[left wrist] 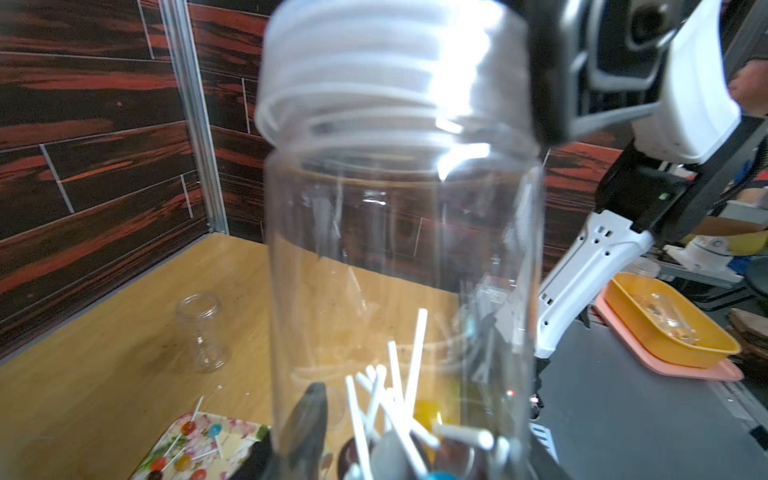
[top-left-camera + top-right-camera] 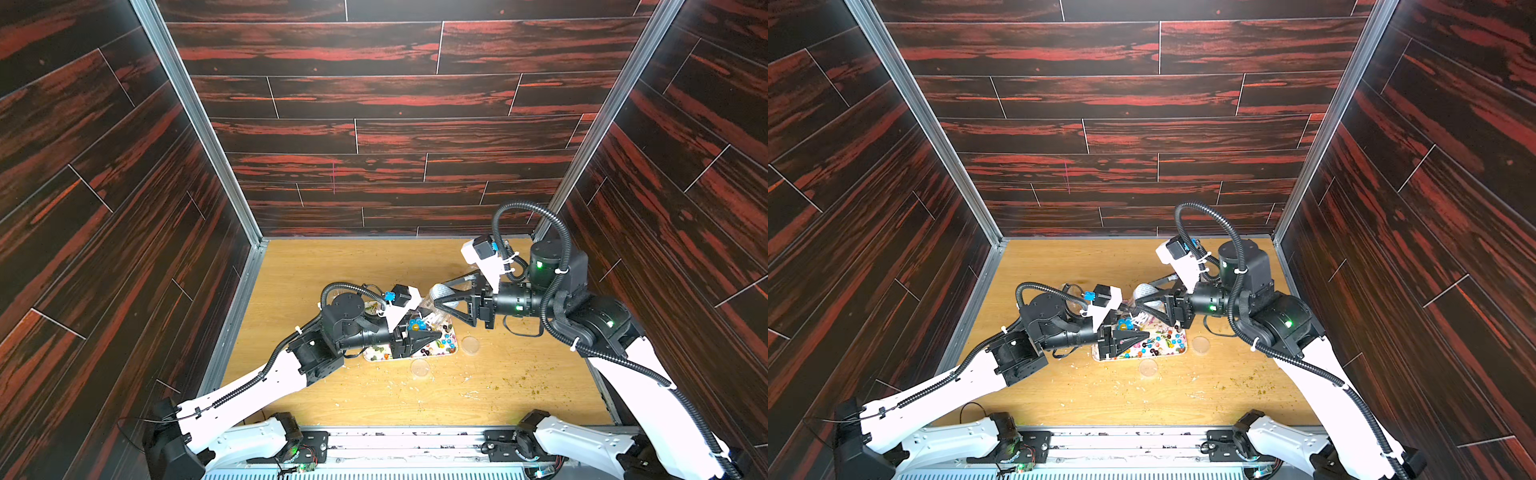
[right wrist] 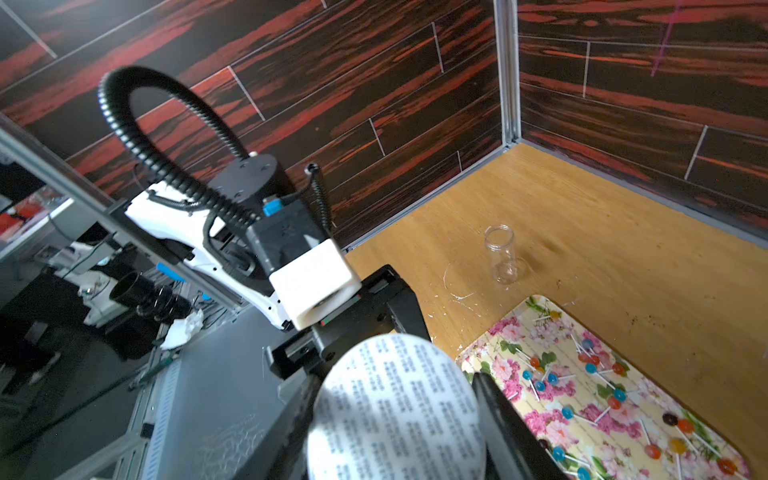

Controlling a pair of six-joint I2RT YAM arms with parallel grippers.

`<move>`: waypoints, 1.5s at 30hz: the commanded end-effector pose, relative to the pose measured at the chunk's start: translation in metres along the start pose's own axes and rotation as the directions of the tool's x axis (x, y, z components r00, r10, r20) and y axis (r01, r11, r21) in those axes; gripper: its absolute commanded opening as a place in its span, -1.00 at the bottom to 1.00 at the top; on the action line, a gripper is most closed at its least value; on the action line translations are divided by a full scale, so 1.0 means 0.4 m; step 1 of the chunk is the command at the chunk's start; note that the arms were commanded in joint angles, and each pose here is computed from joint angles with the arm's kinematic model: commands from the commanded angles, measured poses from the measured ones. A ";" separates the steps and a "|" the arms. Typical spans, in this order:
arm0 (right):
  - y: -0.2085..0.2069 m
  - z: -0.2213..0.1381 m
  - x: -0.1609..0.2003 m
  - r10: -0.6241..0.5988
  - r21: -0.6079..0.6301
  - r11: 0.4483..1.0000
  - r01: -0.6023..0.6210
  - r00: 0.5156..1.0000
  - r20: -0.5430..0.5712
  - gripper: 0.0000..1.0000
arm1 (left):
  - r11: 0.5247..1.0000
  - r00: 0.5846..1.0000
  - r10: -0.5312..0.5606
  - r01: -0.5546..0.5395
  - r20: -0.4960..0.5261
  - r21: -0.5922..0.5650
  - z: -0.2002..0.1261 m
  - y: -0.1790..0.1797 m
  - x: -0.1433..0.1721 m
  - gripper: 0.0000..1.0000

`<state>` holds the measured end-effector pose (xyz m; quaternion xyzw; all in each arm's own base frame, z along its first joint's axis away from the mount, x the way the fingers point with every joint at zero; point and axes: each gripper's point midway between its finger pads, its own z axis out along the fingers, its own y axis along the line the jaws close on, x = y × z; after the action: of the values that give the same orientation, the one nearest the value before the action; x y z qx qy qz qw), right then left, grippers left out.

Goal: Pour the candies out of the jar
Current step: Unscrew the lid from the jar.

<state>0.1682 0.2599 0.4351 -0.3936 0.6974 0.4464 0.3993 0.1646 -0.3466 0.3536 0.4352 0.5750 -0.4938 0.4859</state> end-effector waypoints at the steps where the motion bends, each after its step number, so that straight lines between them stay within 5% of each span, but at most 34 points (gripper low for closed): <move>1: 0.049 -0.015 -0.032 -0.249 -0.105 0.962 0.252 0.968 0.041 -0.20 | 0.973 0.998 -0.058 0.049 0.033 0.227 -0.024 -0.119 -0.072 -0.37; 7: 0.084 -0.047 -0.057 -0.342 -0.163 0.921 0.353 0.935 0.092 -0.18 | 0.966 0.998 -0.068 0.062 0.017 0.250 -0.031 -0.132 -0.066 -0.36; 12: 0.067 -0.028 -0.044 -0.312 -0.179 0.932 0.315 0.949 0.049 -0.04 | 0.975 0.998 -0.054 0.046 0.031 0.219 -0.032 -0.121 -0.071 -0.35; 20: 0.014 -0.021 -0.041 -0.200 -0.061 0.978 0.199 0.980 0.001 0.64 | 0.997 0.999 -0.017 0.014 0.031 0.078 -0.014 -0.054 -0.050 -0.35; 27: -0.049 -0.044 -0.029 0.015 0.125 0.992 -0.012 1.000 -0.023 0.92 | 0.995 0.998 0.061 -0.058 0.033 -0.086 -0.011 0.020 -0.027 -0.34; 32: -0.061 -0.073 -0.061 0.190 0.191 0.960 -0.203 0.978 0.085 0.98 | 0.963 0.990 0.144 -0.142 -0.010 -0.230 -0.009 0.091 -0.006 -0.34; 37: -0.139 -0.087 -0.052 0.361 0.327 0.855 -0.403 0.915 0.182 0.97 | 0.910 0.975 0.211 -0.224 -0.074 -0.349 0.000 0.164 0.018 -0.35; 45: -0.201 -0.055 -0.016 0.446 0.390 0.773 -0.500 0.866 0.227 0.97 | 0.876 0.959 0.264 -0.284 -0.107 -0.389 0.020 0.202 0.028 -0.36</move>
<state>0.2284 0.2193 0.4287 -0.1246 0.8204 0.3955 0.3936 0.2369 -0.3449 0.3121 0.4210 0.6316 -0.2992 0.5782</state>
